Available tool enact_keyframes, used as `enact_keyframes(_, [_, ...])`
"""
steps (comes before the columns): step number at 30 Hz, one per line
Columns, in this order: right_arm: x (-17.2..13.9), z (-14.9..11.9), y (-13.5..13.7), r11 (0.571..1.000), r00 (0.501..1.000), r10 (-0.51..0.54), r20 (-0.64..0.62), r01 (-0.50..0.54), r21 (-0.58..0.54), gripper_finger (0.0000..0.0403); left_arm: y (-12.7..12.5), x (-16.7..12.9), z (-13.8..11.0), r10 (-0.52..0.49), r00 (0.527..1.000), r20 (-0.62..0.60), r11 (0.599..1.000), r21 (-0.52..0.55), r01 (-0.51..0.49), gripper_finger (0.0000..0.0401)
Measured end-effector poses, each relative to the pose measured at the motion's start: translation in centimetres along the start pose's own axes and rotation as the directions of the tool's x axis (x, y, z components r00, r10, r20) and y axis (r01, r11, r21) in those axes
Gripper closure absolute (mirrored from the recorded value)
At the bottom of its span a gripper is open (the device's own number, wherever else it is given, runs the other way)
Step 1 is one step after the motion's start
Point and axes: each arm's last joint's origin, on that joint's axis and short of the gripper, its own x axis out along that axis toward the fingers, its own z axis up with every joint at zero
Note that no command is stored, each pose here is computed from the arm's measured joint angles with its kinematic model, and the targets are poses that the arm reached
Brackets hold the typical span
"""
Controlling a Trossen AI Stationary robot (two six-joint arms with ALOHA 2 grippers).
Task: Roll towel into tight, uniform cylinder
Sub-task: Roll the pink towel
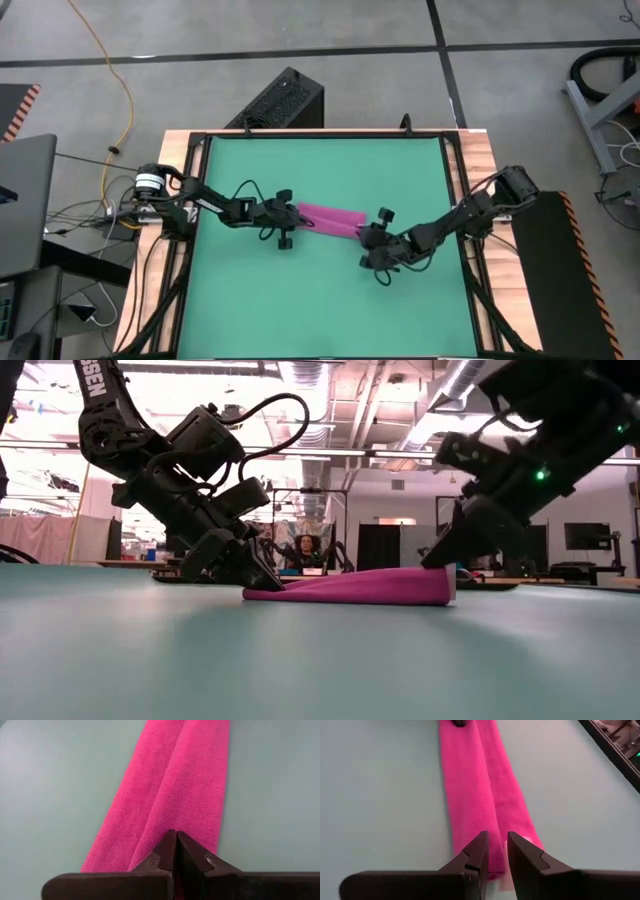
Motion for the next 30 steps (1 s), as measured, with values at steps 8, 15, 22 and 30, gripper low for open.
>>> enact_keyframes(8, [0.3,-2.2,-0.7,0.998,1.0,-0.011,-0.019,0.012,0.06,0.0312,0.0,0.0,0.0,-0.002,1.0,0.0,1.0,-0.001,0.002,0.0401])
enact_keyframes(15, [0.4,-2.8,-0.8,0.996,1.0,0.0,0.009,-0.001,0.089,0.0312,0.0,0.0,0.0,-0.014,1.0,0.003,1.0,-0.011,0.014,0.0401])
enact_keyframes(22, [0.9,-3.3,-0.5,0.998,1.0,-0.006,-0.008,0.007,0.07,0.0312,0.0,-0.6,0.4,-0.033,0.999,0.016,0.998,-0.056,0.034,0.0401])
enact_keyframes(30, [2.5,-4.4,0.3,0.997,1.0,-0.011,-0.019,0.012,0.077,0.0312,0.2,-2.2,1.6,-0.079,0.995,0.055,0.994,-0.075,0.083,0.0401])
